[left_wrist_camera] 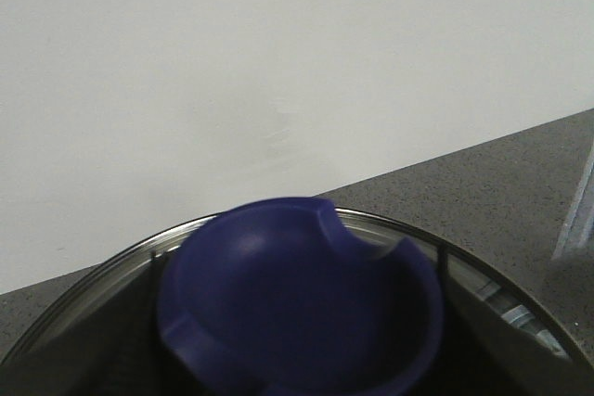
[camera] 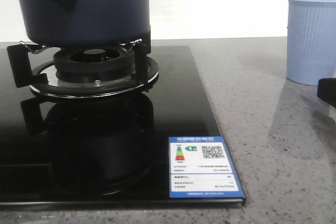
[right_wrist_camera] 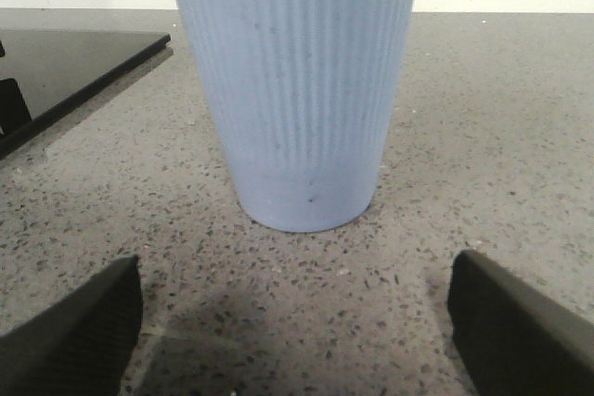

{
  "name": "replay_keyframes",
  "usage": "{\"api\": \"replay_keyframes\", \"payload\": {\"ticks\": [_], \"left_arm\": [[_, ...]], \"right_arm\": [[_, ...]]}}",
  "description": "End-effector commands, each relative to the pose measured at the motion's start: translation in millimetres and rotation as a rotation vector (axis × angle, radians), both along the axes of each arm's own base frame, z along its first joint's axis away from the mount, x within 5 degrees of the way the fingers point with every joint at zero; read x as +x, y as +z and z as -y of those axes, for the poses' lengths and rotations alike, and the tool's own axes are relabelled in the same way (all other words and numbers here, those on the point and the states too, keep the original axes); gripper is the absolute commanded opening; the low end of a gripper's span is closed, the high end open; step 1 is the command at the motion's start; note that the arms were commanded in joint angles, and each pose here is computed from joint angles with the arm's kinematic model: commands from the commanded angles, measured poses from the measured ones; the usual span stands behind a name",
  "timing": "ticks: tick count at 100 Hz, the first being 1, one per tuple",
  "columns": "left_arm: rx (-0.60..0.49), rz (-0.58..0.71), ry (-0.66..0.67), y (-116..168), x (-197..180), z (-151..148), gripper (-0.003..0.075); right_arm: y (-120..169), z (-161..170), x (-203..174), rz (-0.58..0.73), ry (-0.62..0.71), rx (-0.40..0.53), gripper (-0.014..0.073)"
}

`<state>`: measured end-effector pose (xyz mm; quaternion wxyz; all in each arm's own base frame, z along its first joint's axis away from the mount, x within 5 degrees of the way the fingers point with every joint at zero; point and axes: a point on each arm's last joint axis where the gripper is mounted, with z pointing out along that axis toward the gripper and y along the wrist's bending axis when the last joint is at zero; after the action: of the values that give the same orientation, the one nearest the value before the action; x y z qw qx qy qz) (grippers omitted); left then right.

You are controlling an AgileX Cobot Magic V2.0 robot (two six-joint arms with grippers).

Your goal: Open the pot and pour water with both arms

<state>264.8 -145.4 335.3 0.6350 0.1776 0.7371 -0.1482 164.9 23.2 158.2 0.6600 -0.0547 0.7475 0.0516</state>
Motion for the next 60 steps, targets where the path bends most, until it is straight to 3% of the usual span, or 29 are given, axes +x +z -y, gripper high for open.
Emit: {"api": "replay_keyframes", "payload": {"ticks": [1,40,60], "left_arm": [[-0.094,0.156,0.026,33.0,-3.5,-2.8,0.0402],[-0.083,0.146,0.019,29.0,-1.5,0.3,0.0408],[-0.074,0.137,0.014,27.8,-1.7,0.8,0.0510]], "right_arm": [[6.9,2.4,-5.9,0.087,-0.015,0.038,0.0609],[6.9,2.4,-5.9,0.087,-0.015,0.038,0.0609],[6.9,2.4,-5.9,0.087,-0.015,0.038,0.0609]]}}
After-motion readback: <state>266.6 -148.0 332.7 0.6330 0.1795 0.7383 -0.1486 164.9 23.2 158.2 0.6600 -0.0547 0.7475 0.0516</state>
